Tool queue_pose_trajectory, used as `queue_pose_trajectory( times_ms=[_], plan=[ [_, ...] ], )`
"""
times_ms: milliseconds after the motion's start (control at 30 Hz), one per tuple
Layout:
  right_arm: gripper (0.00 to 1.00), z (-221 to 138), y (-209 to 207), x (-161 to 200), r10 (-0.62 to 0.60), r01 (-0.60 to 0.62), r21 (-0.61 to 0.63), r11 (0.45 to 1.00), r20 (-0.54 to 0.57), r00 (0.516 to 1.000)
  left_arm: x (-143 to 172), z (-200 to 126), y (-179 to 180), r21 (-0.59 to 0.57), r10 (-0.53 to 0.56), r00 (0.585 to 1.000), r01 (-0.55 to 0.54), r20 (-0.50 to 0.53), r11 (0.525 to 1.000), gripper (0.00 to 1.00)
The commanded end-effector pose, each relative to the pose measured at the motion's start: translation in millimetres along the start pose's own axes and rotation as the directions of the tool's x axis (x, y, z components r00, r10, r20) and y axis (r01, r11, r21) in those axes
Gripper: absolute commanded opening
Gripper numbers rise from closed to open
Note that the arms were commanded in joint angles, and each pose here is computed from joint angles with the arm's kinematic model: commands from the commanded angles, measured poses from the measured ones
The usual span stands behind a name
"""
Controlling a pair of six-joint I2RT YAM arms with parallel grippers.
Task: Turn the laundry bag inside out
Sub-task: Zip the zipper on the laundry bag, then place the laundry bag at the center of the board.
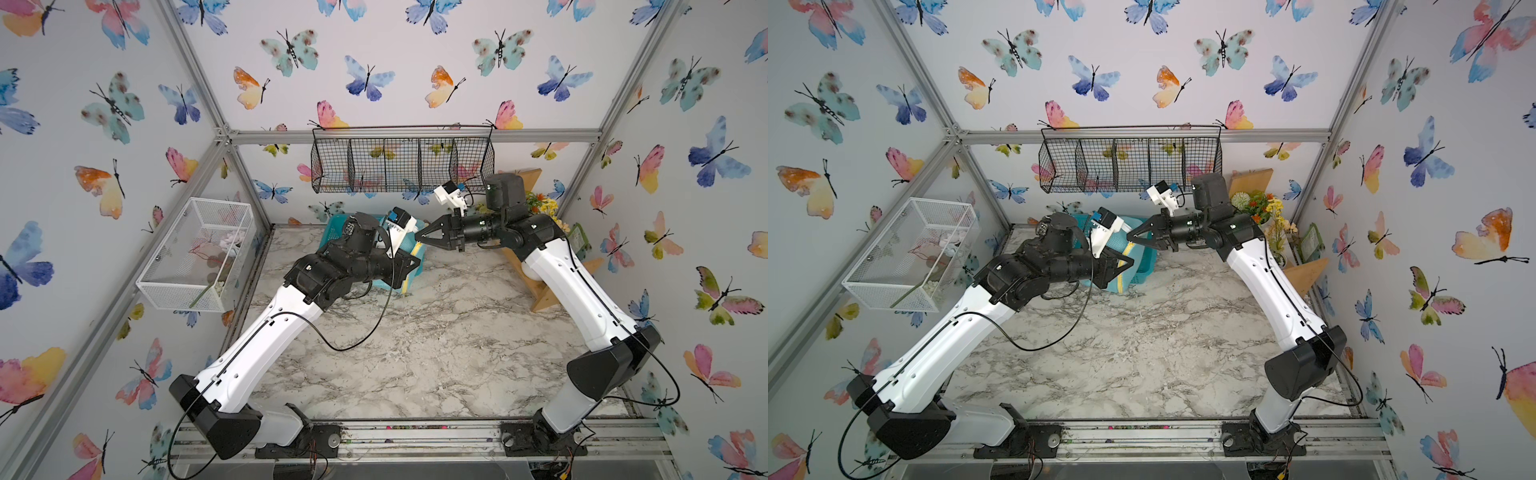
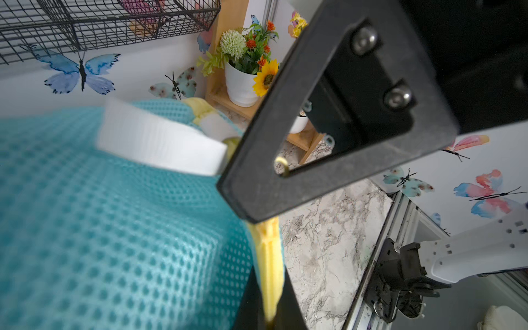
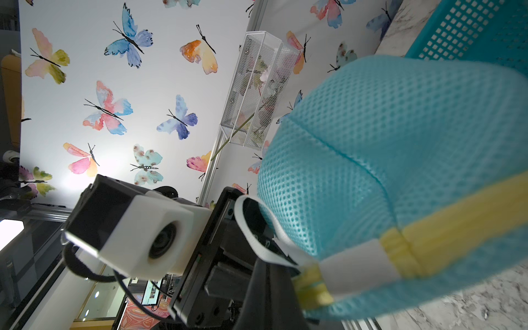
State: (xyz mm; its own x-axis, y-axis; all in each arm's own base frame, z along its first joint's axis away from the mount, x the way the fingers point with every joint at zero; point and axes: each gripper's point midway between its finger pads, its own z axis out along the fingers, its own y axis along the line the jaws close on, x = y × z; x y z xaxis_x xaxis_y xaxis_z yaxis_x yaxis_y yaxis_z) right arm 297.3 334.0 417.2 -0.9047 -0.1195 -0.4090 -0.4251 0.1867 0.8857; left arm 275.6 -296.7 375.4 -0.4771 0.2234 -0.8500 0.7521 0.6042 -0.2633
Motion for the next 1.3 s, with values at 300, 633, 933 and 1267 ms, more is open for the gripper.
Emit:
queue_pose_trajectory(
  times_ms=[300,633,933,1267],
  plan=[
    [0.01,-27,-10,-46,-0.085,0.076,0.064,0.995,0.154,0.984,49,-26,-14,0.007,0.02,0.983,-0.019,-0.183,1.0,0.0],
    [0.59,-40,14,-47,-0.106,0.117,-0.048,0.992,0.185,0.977,27,-30,-38,0.141,-0.025,0.996,0.036,-0.081,0.989,0.0],
    [0.7,-153,-28,-72,-0.008,-0.014,0.037,0.999,0.536,0.844,25,-50,-25,0.541,-0.443,0.894,0.403,-0.061,0.738,0.0],
    [0.69,-151,-52,-57,0.037,-0.077,0.054,0.996,0.527,0.849,67,-34,17,0.782,-0.738,0.667,0.514,-0.106,0.352,0.0]
  ],
)
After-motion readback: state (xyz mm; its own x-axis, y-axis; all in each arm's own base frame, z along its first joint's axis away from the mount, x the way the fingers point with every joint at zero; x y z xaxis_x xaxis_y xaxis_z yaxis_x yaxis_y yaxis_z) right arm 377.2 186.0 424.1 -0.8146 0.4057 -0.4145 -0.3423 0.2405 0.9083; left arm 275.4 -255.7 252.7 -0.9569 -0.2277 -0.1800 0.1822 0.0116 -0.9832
